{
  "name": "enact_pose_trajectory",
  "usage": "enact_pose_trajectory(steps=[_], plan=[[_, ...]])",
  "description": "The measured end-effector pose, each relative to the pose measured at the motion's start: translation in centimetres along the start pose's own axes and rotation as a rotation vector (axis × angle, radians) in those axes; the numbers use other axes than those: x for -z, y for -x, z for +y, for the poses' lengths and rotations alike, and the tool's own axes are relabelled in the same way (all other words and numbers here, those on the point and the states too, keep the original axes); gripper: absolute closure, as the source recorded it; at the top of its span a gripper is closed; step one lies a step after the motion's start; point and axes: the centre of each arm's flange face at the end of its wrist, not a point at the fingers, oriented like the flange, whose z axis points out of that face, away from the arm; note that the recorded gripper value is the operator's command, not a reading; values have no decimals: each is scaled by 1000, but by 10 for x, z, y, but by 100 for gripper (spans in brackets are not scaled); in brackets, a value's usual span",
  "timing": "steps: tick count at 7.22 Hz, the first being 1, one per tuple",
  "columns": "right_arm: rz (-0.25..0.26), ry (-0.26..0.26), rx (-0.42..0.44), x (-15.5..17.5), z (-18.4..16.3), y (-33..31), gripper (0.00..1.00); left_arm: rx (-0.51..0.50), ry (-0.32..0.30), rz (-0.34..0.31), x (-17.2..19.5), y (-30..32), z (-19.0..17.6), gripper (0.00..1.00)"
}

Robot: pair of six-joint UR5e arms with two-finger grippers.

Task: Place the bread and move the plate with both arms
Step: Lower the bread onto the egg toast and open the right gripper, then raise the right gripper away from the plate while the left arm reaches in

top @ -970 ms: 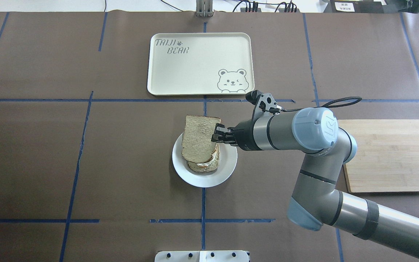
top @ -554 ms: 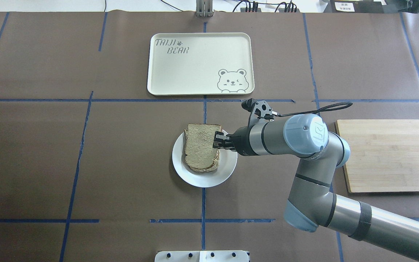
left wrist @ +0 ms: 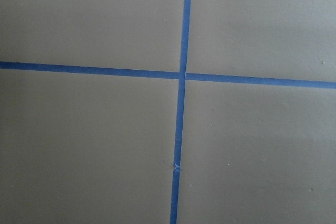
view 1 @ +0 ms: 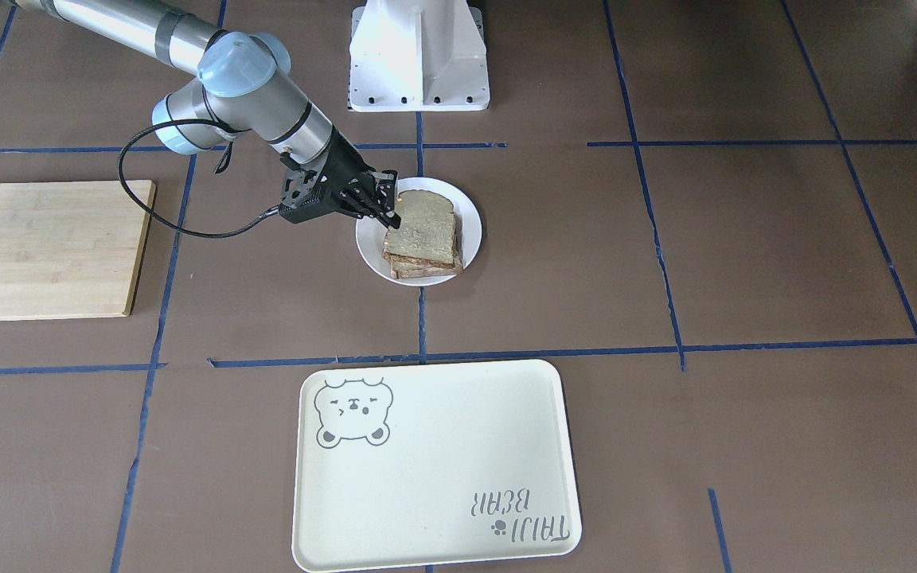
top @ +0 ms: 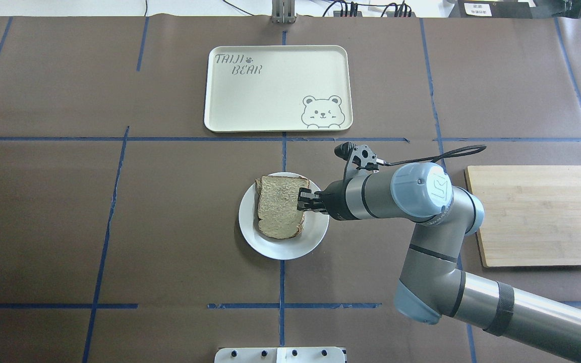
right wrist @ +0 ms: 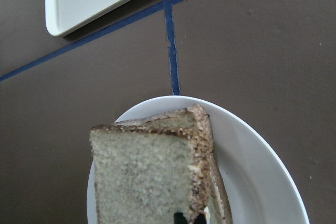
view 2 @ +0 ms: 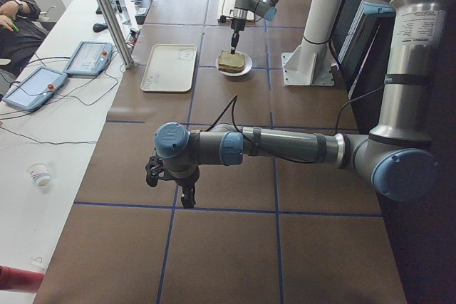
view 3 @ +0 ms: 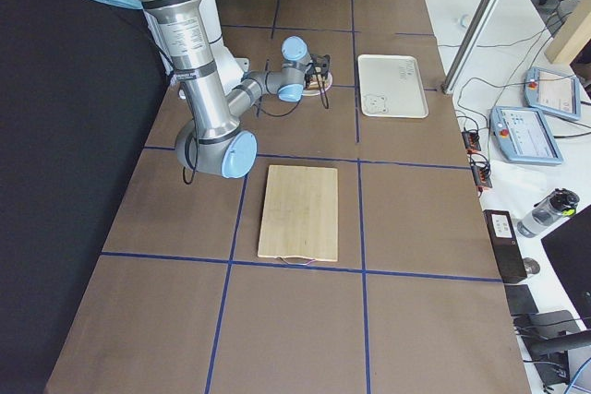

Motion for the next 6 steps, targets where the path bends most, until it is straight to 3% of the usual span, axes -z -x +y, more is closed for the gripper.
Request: enact_pose_trajectory(steps=[2,4,6], plan=[[-3,-2,0,2,-2,0,0,-4,-4,0,2,-5,-3,0],[4,-16,-16,20,-33,-2,0,-45,-18,1,1,-17,-8,0],[85,-42,-20,55,-86,-17,0,-144,-79,9,-2,-49,-14,0]])
